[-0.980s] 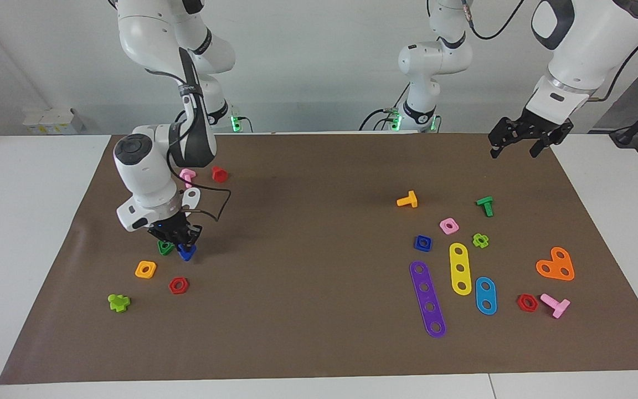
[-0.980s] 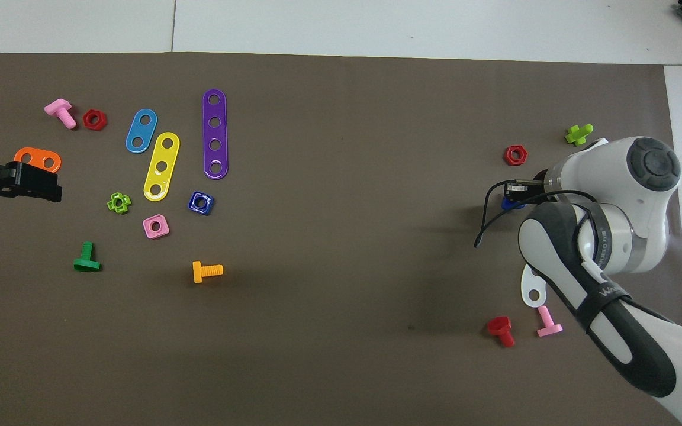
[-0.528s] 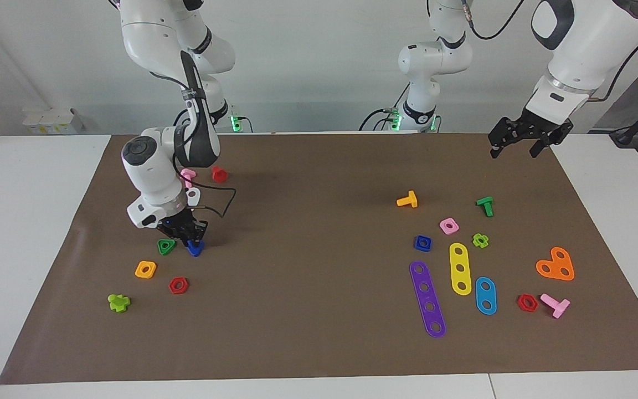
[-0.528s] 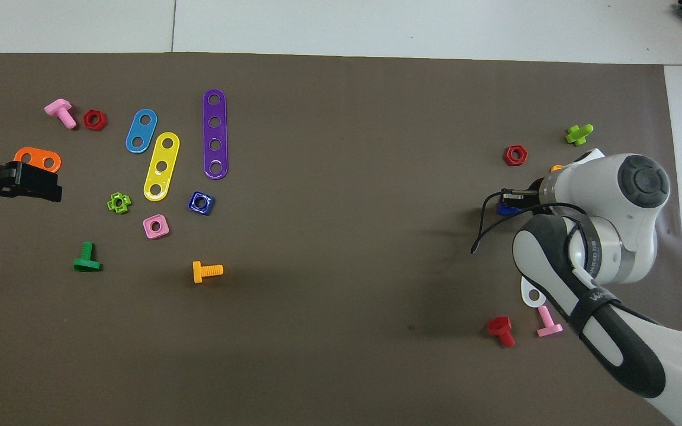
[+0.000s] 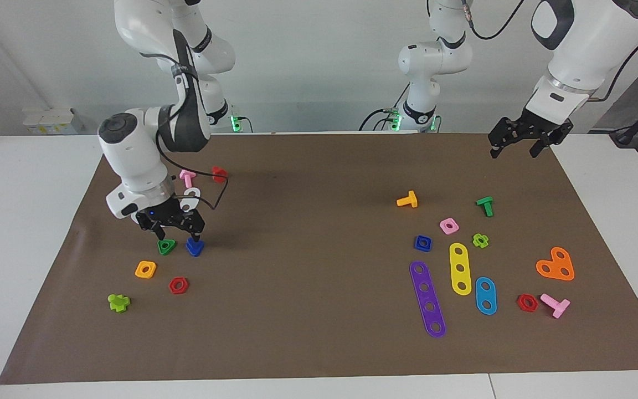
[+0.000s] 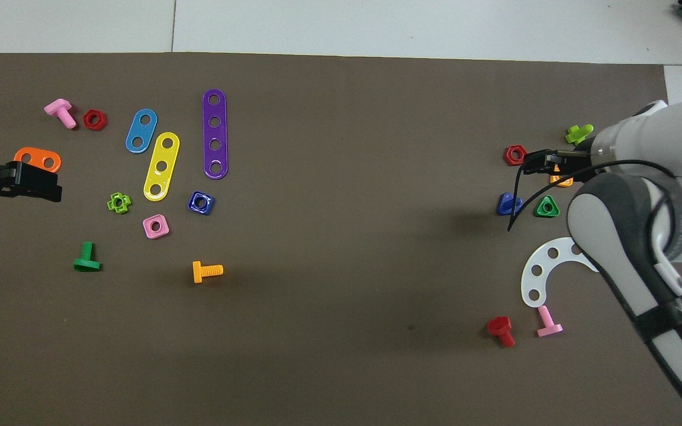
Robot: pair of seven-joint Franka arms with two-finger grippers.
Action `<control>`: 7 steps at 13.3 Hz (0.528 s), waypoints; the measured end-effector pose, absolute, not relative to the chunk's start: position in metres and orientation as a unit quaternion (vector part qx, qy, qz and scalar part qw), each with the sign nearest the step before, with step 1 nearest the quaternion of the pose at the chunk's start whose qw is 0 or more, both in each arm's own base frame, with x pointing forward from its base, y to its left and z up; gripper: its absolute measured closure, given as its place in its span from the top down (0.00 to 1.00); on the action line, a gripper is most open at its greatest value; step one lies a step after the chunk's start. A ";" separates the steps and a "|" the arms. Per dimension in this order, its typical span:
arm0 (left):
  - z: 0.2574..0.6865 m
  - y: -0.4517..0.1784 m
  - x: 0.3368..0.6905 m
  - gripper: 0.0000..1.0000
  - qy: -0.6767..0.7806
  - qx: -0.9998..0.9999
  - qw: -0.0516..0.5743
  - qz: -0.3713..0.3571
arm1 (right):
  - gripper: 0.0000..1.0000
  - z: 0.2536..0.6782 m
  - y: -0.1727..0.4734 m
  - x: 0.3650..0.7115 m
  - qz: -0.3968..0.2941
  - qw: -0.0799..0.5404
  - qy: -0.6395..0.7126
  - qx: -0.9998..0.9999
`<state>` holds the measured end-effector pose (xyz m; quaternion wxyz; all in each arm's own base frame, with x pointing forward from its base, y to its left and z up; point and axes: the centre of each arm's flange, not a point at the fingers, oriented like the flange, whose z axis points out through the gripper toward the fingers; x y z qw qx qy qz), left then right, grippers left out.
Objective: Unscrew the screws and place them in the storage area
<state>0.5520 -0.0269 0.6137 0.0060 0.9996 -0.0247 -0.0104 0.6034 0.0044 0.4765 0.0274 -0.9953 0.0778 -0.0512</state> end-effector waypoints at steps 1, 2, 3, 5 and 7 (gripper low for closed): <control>0.614 -0.027 0.552 1.00 -0.025 1.000 0.006 -0.010 | 1.00 0.507 -0.002 0.594 -0.044 0.027 0.082 -0.995; 0.614 -0.027 0.552 1.00 -0.025 1.000 0.006 -0.010 | 1.00 0.533 -0.006 0.582 -0.035 0.027 0.083 -0.996; 0.614 -0.027 0.552 1.00 -0.025 1.000 0.006 -0.010 | 1.00 0.559 -0.009 0.570 -0.023 0.026 0.084 -0.996; 0.614 -0.027 0.552 1.00 -0.025 1.000 0.006 -0.010 | 1.00 0.611 -0.010 0.548 0.001 0.021 0.081 -0.997; 0.614 -0.027 0.552 1.00 -0.025 1.000 0.006 -0.010 | 1.00 0.644 -0.012 0.537 0.008 0.005 0.079 -0.997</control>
